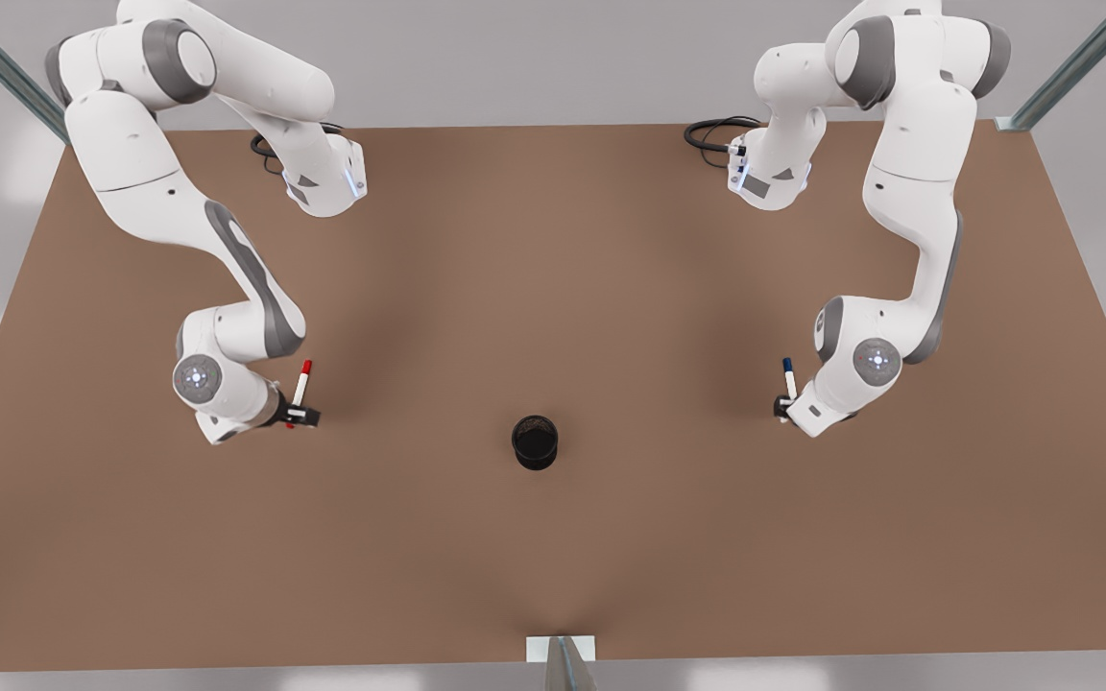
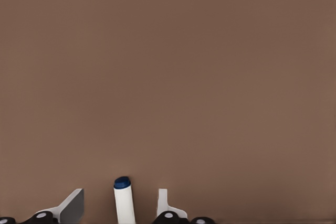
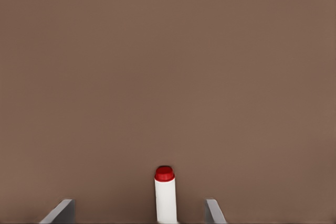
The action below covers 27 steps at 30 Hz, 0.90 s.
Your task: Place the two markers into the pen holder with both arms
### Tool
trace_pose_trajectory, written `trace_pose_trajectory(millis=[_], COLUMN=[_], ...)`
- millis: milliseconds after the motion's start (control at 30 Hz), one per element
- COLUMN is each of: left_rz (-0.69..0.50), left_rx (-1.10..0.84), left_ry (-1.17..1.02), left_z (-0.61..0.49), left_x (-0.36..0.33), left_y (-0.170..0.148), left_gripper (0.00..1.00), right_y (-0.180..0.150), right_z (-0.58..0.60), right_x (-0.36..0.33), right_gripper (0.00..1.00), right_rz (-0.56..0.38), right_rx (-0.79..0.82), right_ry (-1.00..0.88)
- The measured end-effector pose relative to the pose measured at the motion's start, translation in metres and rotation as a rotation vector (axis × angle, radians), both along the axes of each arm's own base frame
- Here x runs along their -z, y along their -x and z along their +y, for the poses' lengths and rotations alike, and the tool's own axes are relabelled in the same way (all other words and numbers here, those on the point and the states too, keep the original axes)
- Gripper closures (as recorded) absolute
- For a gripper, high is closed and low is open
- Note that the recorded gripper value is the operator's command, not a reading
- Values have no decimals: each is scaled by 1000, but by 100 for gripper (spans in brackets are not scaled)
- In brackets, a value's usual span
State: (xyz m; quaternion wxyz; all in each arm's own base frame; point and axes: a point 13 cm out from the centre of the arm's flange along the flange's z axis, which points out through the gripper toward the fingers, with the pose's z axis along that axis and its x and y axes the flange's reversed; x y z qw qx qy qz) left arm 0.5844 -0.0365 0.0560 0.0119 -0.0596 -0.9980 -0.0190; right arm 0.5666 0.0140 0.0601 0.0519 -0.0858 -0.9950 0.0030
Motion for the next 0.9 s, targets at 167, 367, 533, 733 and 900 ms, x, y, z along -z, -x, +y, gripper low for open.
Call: trace_pose_trajectory(millis=[167, 367, 533, 733, 900], left_rz=[17, 28, 30, 31, 33], left_rx=[1, -20, -31, -42, -50], left_ry=[0, 0, -1, -1, -2], left_z=[7, 11, 11, 11, 10], left_x=[9, 15, 17, 18, 18], left_y=[9, 13, 14, 15, 16], left_gripper=[25, 27, 42, 62, 64], right_y=[13, 11, 11, 12, 13], right_z=[-13, -8, -13, -12, -11], right_x=[8, 13, 19, 20, 21], right_gripper=[10, 31, 36, 46, 57], right_rz=[-1, -14, -19, -22, -19], right_rx=[2, -27, -48, -63, -69], right_ry=[-9, -13, -8, -6, -6])
